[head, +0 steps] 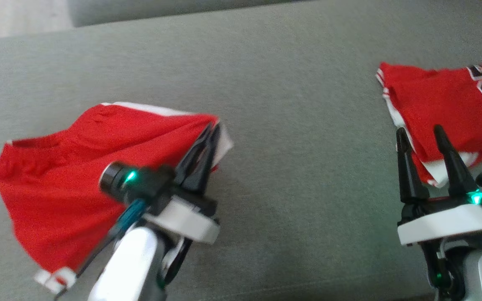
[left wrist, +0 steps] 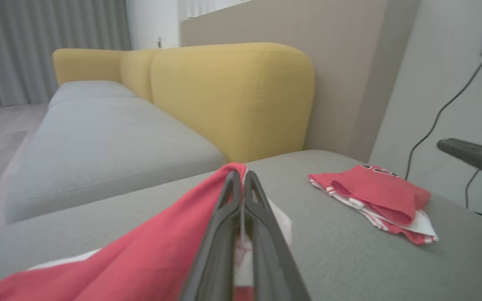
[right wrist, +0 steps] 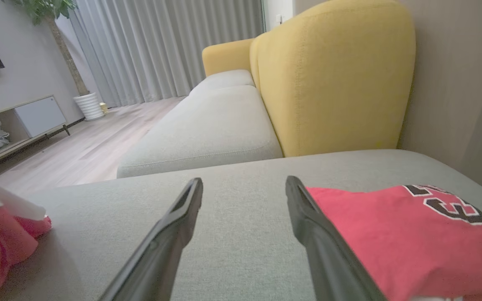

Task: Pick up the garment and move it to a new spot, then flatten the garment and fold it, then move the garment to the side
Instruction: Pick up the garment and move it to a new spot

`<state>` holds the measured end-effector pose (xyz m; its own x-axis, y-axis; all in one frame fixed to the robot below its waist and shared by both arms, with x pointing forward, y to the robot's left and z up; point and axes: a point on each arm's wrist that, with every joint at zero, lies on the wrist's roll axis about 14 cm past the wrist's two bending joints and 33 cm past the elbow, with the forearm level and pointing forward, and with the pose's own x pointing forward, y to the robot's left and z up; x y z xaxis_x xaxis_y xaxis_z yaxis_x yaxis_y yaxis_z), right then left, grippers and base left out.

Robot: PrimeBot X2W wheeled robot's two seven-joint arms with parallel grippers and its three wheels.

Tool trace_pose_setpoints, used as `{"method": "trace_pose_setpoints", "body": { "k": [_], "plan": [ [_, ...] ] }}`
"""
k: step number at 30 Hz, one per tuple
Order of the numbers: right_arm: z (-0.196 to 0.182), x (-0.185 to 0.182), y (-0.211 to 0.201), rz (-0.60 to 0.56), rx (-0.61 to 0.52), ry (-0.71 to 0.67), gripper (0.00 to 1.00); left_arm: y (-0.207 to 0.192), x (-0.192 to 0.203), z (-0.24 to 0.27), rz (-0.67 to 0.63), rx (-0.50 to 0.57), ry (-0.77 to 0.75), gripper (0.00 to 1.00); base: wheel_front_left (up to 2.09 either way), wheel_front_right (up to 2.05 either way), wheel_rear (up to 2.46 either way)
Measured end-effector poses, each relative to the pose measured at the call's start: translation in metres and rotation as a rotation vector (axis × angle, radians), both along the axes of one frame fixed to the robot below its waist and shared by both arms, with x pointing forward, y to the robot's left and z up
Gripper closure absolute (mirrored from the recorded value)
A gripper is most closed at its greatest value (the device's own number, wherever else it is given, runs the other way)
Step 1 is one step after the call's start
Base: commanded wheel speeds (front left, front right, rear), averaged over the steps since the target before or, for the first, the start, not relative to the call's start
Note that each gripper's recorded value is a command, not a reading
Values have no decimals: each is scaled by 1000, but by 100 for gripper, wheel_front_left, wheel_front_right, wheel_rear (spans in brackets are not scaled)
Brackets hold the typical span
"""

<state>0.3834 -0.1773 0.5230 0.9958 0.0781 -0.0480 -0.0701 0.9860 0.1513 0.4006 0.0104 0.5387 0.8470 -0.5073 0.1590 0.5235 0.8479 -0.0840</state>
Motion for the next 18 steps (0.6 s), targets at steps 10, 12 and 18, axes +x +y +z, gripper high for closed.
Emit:
{"method": "trace_pose_setpoints", "body": {
  "k": [10, 12, 18],
  "plan": [
    [-25, 1, -39, -128, 30, 44, 0, -109, 22, 0, -346, -13, -52, 100, 0, 0, 0],
    [-34, -2, -46, -154, 32, 61, 0, -125, 22, -12, -397, -5, -31, 100, 0, 0, 0],
    [-58, -4, -61, -208, 34, 120, 0, -158, 13, -83, -519, 106, 140, 100, 0, 0, 0]
  ]
}}
